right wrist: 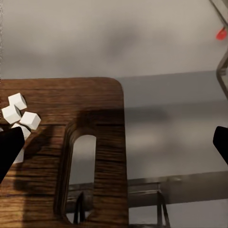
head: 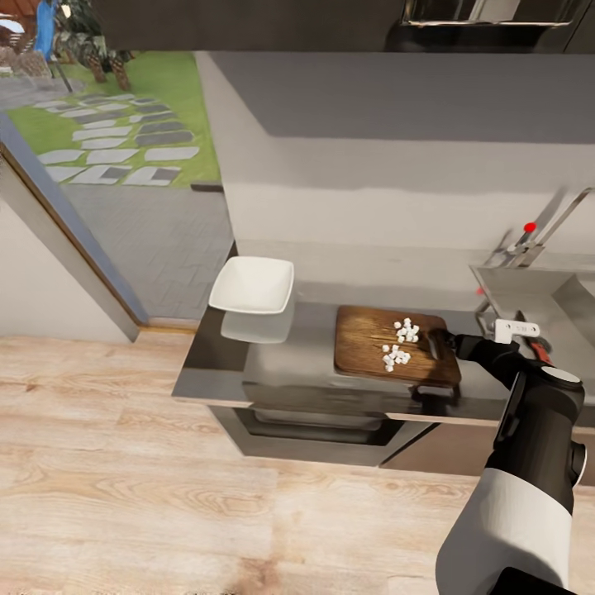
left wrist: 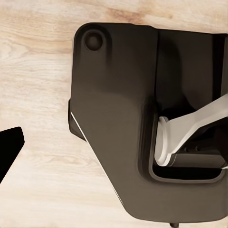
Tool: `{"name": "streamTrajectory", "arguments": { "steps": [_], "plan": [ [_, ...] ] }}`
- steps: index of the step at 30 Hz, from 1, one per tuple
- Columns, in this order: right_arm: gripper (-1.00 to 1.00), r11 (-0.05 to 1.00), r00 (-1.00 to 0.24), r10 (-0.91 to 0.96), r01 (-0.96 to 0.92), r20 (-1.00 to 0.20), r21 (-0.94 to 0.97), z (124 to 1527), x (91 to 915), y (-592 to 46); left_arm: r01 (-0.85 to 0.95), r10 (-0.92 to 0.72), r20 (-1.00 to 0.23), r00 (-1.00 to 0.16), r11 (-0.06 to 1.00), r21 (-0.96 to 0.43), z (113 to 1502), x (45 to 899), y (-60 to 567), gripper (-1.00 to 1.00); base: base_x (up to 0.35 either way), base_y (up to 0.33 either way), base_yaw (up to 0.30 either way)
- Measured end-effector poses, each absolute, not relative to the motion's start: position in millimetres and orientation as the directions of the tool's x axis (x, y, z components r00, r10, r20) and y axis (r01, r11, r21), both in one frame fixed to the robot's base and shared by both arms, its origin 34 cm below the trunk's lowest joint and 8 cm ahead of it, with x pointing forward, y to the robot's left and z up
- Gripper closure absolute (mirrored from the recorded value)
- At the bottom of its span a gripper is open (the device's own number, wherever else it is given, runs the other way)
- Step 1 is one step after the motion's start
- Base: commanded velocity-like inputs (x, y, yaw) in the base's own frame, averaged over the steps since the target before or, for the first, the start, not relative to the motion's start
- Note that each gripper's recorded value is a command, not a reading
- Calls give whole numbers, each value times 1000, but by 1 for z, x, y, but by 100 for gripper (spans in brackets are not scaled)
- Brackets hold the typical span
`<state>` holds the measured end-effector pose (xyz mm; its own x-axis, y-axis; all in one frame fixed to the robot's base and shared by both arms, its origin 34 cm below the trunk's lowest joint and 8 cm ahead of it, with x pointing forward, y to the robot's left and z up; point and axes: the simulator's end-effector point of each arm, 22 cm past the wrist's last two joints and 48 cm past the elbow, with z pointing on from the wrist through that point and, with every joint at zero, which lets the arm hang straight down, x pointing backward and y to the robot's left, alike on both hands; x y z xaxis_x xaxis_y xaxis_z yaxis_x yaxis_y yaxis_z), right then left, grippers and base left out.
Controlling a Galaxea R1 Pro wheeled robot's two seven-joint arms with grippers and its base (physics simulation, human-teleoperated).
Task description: In the kitchen, take the Vidalia onion out of the sink, dice it on the chopping board with the paring knife, put the diced onion into the bowl on the countertop, then place both the paring knife and the chopping board into the sink.
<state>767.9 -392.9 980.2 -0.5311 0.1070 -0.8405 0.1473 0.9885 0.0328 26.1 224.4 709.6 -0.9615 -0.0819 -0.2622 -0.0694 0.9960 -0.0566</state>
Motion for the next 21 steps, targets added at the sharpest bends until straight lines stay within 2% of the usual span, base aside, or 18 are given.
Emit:
{"name": "streamTrajectory", "arguments": {
  "steps": [4, 11, 21],
  "plan": [
    [-100, 988, -534, 104, 152, -839, 26, 979, 767, -396, -69, -82, -259, -962, 996, -56, 710, 25, 224, -100, 0, -27, 65],
    [-100, 987, -538, 104, 157, -837, 22, 976, 766, -399, -69, -81, -255, -964, 996, -57, 710, 24, 224, -100, 0, -188, 30],
    [-100, 988, -539, 102, 153, -836, 22, 975, 767, -398, -70, -82, -254, -964, 996, -56, 710, 24, 224, -100, 0, -21, 1]
  ]
}}
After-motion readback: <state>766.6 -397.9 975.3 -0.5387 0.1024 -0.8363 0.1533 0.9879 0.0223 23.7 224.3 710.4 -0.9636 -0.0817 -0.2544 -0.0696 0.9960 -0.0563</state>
